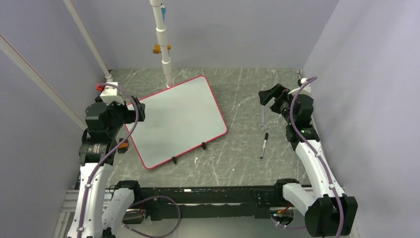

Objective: Write a sentence on the whiteboard
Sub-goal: Pick up the whiteboard marker from the center of the board.

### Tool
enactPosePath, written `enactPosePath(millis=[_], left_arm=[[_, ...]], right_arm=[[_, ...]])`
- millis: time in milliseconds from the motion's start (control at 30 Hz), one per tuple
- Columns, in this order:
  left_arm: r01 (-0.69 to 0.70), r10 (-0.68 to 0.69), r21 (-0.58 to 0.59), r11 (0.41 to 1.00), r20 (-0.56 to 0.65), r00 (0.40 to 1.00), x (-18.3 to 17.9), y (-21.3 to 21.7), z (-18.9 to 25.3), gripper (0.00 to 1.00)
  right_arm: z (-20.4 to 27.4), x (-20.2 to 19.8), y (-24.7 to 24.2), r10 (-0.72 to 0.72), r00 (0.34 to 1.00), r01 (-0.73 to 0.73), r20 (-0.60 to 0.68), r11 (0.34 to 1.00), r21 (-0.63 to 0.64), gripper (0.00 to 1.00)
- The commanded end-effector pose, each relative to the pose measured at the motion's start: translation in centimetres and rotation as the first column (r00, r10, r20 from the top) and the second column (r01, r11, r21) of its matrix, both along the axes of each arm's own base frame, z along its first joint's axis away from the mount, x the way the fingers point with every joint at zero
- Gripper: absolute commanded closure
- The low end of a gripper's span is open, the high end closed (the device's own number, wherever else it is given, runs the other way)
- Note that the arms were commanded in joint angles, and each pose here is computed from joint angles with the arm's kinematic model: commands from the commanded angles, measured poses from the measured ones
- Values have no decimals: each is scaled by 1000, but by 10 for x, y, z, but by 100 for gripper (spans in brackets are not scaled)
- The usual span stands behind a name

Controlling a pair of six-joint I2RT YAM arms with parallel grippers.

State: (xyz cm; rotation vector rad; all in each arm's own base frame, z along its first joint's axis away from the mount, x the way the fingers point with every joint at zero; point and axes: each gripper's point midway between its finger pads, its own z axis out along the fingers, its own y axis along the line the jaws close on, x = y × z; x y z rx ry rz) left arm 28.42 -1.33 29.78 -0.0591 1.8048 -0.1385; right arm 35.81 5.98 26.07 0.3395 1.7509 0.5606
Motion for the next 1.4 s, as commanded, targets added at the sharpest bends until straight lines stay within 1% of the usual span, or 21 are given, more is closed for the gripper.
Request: enactPosePath(millis=[0,67,133,233,300,400,533,600,700,800,867,967,1033,1100,1133,1367], left_arm=[[157,-157,13,988,69,985,1,-26,17,1],[200,-201,22,979,72,977,-2,-37,17,1],[233,-235,36,972,74,969,-4,-45,17,1],[286,-289,52,957,68,955,-7,-57,17,1],[305,-308,55,951,63,949,-8,-62,17,1],[308,-311,56,950,60,949,-9,-63,17,1],[301,-304,51,952,56,951,-9,-63,17,1],[297,-300,50,953,56,952,-9,-62,18,2],[298,-301,49,953,59,952,-11,-62,19,2],[301,-304,49,952,67,950,-12,-63,21,3],[307,-310,48,951,74,948,-14,-64,23,3],[317,-321,48,947,82,944,-15,-66,25,4],[319,-322,48,947,83,943,-15,-66,25,4],[318,-322,49,947,83,943,-15,-66,25,4],[320,-323,49,946,83,943,-15,-66,25,4],[321,-325,50,946,90,942,-17,-66,27,4]], right_arm=[[1,-10,-7,-39,999,39,-24,999,-9,0],[-10,-14,-15,-88,993,87,-83,996,-19,0],[-27,-18,-25,-143,975,137,-170,990,-44,0],[-63,-26,-30,-167,933,142,-319,985,-101,0],[-85,-33,-39,-219,878,175,-425,974,-141,0],[-117,-48,-42,-259,781,204,-569,966,-160,0],[-150,-71,-37,-269,676,198,-686,963,-182,1],[-162,-82,-34,-280,643,201,-713,960,-196,1],[-175,-95,-31,-286,614,195,-736,958,-210,2],[-191,-105,-30,-287,585,183,-759,958,-222,8],[-201,-109,-30,-289,567,177,-771,957,-229,10],[-218,-112,-30,-286,538,158,-793,958,-238,18],[-228,-113,-29,-282,520,143,-806,959,-243,30],[-235,-112,-26,-267,509,129,-819,964,-234,37],[-239,-113,-25,-261,502,124,-825,965,-230,39],[-248,-112,-24,-252,486,100,-837,967,-233,42]])
